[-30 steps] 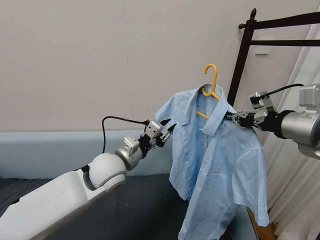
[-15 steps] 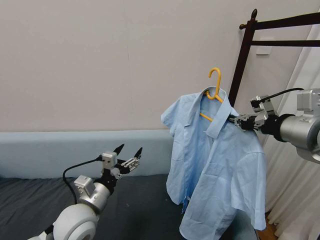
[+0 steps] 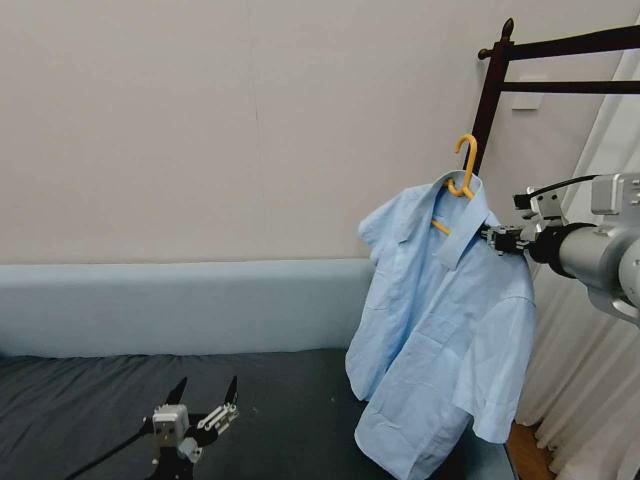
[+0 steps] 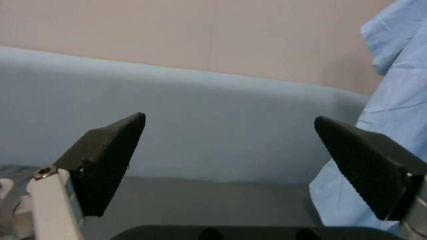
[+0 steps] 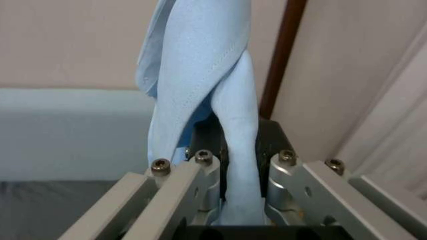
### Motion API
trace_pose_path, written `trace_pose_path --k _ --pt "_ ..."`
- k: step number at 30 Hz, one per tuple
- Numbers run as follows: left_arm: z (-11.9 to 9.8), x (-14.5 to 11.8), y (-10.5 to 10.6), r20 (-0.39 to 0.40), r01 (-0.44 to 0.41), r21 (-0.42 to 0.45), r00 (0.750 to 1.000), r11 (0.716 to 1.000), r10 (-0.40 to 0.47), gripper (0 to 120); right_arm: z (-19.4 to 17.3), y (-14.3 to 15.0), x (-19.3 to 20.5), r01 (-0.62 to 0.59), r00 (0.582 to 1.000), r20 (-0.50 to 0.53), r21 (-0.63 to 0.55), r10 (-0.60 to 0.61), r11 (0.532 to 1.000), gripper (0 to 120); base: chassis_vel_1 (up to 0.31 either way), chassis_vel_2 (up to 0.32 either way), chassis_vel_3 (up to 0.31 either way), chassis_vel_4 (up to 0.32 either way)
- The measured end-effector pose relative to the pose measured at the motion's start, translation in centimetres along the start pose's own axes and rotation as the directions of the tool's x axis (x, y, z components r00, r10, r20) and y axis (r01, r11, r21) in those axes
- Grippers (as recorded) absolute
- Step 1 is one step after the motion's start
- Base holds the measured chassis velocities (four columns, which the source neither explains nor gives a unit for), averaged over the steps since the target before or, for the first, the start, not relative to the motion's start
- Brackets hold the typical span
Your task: Pick up the clothes from the sofa and hang them on the clothes hanger.
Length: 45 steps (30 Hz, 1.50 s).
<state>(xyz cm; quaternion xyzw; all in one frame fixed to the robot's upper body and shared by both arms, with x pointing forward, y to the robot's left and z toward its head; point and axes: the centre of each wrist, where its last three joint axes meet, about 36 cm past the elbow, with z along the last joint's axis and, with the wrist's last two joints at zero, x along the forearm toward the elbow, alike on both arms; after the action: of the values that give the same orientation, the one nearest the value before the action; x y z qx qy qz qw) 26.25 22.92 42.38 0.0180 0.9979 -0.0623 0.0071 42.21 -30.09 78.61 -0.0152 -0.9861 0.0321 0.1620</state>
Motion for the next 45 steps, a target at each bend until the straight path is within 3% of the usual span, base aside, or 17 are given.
trace_pose_path --k 4,11,13,16,22,31,40,45 --pt "0.1 0.3 -0.3 0.001 0.007 0.007 1.0 1.0 -0.007 100 -0.5 0.0 -2.3 -0.083 0.996 0.005 -0.012 0.084 0.996 7 0.0 0.0 0.0 0.0" --pt "0.2 0.7 -0.5 -0.012 0.025 0.02 1.0 0.999 -0.024 100 0.9 -0.1 -9.9 -0.242 0.97 0.042 0.015 0.241 0.97 7 0.0 0.0 0.0 0.0" --pt "0.2 0.9 -0.4 -0.015 0.03 0.022 0.999 0.999 -0.029 100 1.7 -0.7 -13.9 -0.326 0.945 0.041 0.031 0.324 0.945 7 0.0 0.0 0.0 0.0" --pt "0.2 1.0 -0.5 -0.016 0.036 0.028 0.999 0.999 -0.035 100 1.8 -1.2 -16.9 -0.405 0.913 0.068 0.066 0.401 0.912 7 0.0 0.0 0.0 0.0" --pt "0.8 1.3 -0.8 -0.026 0.041 0.039 0.999 0.998 -0.04 100 -1.8 -2.2 -22.2 -0.525 0.849 0.13 0.105 0.512 0.845 7 0.0 0.0 0.0 0.0" --pt "1.1 1.4 -1.2 -0.03 0.031 0.036 0.999 0.999 -0.03 100 -7.6 -1.2 -26.6 -0.545 0.83 0.237 0.145 0.506 0.826 7 0.0 0.0 0.0 0.0" --pt "1.1 2.0 -1.1 -0.022 0.047 0.039 0.999 0.998 -0.046 100 -13.3 -3.6 -28.9 -0.577 0.804 0.258 0.117 0.536 0.809 7 0.0 0.0 0.0 0.0" --pt "0.8 2.0 -1.0 -0.014 0.049 0.039 0.999 0.998 -0.048 100 -14.6 -3.8 -29.1 -0.559 0.819 0.211 0.086 0.534 0.825 7 0.0 0.0 0.0 0.0"
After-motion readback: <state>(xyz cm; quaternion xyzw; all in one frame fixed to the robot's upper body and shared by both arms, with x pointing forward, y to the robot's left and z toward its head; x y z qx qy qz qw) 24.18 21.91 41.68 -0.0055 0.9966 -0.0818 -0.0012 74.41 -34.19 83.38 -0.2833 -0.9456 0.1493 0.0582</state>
